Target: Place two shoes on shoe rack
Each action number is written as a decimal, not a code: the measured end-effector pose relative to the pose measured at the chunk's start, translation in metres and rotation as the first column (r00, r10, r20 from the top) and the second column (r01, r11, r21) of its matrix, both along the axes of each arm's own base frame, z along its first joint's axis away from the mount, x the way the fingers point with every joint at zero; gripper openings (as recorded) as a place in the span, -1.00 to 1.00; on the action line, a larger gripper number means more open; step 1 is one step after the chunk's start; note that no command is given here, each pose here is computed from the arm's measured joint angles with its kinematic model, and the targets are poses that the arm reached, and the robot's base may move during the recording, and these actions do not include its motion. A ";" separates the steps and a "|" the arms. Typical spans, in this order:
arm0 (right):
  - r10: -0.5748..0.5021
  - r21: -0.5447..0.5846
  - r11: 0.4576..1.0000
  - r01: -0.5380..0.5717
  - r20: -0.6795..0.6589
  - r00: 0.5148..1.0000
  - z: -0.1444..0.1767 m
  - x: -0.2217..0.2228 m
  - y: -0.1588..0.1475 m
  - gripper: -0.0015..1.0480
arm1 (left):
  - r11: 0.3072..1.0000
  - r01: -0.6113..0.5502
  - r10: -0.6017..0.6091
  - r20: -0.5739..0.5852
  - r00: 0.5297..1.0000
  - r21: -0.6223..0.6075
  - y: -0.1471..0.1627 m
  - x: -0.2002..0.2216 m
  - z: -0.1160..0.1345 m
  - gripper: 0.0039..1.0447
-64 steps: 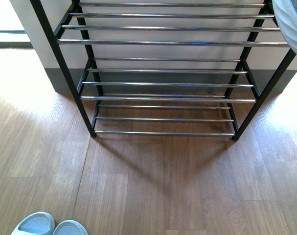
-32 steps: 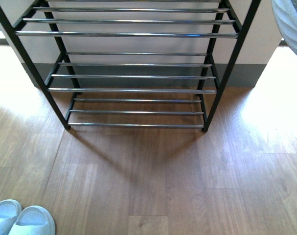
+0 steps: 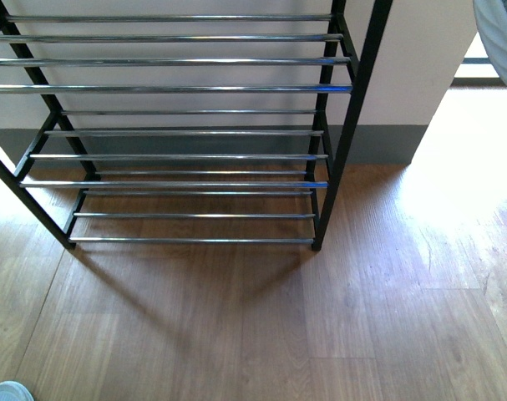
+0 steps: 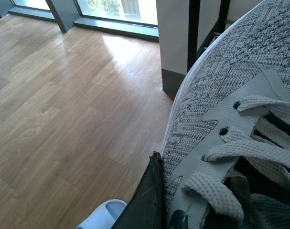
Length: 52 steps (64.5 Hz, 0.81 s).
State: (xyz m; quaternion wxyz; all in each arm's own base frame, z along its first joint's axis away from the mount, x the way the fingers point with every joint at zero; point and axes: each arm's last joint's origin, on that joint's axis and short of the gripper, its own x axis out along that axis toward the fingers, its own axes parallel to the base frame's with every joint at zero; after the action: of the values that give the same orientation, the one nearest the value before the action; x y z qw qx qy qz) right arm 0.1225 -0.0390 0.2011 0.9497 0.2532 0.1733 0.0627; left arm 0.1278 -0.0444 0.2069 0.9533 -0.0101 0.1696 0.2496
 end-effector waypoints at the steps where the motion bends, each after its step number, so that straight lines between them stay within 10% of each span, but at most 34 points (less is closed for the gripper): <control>1: 0.002 0.001 1.000 -0.002 0.000 1.000 0.000 0.000 0.000 -0.97 | 1.000 -0.001 0.001 0.000 1.000 0.001 0.000 0.000 0.000 -0.98; 52: 0.017 0.002 1.000 -0.017 0.004 1.000 0.000 0.000 0.001 -0.97 | 1.000 -0.013 0.013 0.003 1.000 0.006 0.001 0.000 0.000 -0.98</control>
State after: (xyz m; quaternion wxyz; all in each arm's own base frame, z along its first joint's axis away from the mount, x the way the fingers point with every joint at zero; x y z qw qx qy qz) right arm 0.1224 -0.0384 0.2012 0.9491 0.2527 0.1737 0.0714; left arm 0.1277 -0.0437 0.2069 0.9520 -0.0087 0.1672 0.2562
